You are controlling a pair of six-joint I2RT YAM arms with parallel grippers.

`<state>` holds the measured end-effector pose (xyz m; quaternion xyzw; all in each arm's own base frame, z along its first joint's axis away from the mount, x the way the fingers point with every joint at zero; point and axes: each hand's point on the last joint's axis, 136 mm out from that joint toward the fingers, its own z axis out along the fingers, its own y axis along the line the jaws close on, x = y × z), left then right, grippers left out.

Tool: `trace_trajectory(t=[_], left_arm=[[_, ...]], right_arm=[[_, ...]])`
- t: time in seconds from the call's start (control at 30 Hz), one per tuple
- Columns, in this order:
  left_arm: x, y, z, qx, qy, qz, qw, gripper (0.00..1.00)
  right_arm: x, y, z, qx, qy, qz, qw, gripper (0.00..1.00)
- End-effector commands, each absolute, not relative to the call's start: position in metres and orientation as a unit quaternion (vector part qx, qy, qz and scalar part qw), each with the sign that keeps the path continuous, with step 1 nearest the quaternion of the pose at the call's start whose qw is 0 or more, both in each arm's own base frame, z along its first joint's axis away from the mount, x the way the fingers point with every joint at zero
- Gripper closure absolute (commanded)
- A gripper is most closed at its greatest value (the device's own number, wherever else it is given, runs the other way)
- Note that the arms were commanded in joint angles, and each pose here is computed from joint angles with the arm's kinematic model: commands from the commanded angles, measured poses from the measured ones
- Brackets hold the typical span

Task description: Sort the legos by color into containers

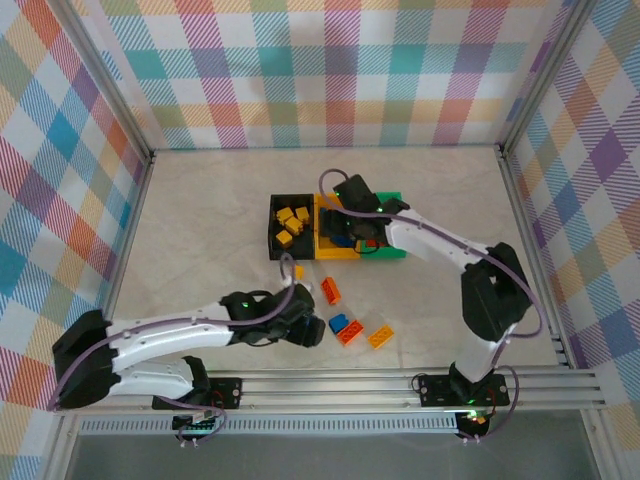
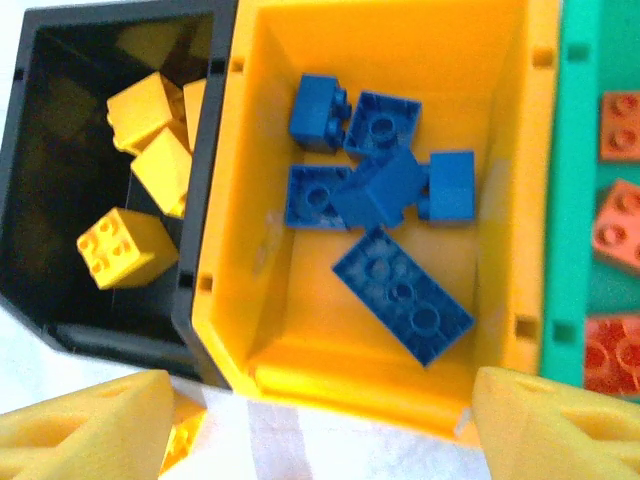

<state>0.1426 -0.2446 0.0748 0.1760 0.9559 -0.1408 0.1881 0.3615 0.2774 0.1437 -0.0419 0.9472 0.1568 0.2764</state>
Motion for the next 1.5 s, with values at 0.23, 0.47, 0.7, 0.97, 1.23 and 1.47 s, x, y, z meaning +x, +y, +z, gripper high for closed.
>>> trace_trajectory(t=[0.23, 0.47, 0.7, 0.97, 1.23, 1.47], left_arm=[[0.153, -0.255, 0.044, 0.202, 0.956, -0.069, 0.203, 0.17], [0.177, -0.258, 0.032, 0.219, 0.952, -0.02, 0.212, 0.24], [0.181, -0.261, 0.022, 0.226, 0.952, -0.011, 0.205, 0.46], [0.179, -0.255, 0.046, 0.212, 0.953, -0.024, 0.216, 0.64], [0.222, -0.256, 0.13, 0.153, 0.942, -0.092, 0.283, 0.65], [0.307, -0.292, 0.181, 0.132, 0.929, -0.138, 0.318, 0.65]], right_arm=[[0.326, 0.251, 0.14, -0.022, 0.944, 0.17, 0.282, 0.21], [0.319, 0.245, 0.141, -0.018, 0.943, 0.171, 0.286, 0.21], [0.316, 0.238, 0.144, -0.018, 0.942, 0.165, 0.292, 0.21], [0.307, 0.231, 0.146, -0.012, 0.942, 0.166, 0.29, 0.21], [0.282, 0.206, 0.135, 0.003, 0.946, 0.156, 0.283, 0.21], [0.258, 0.19, 0.116, 0.006, 0.955, 0.148, 0.256, 0.21]])
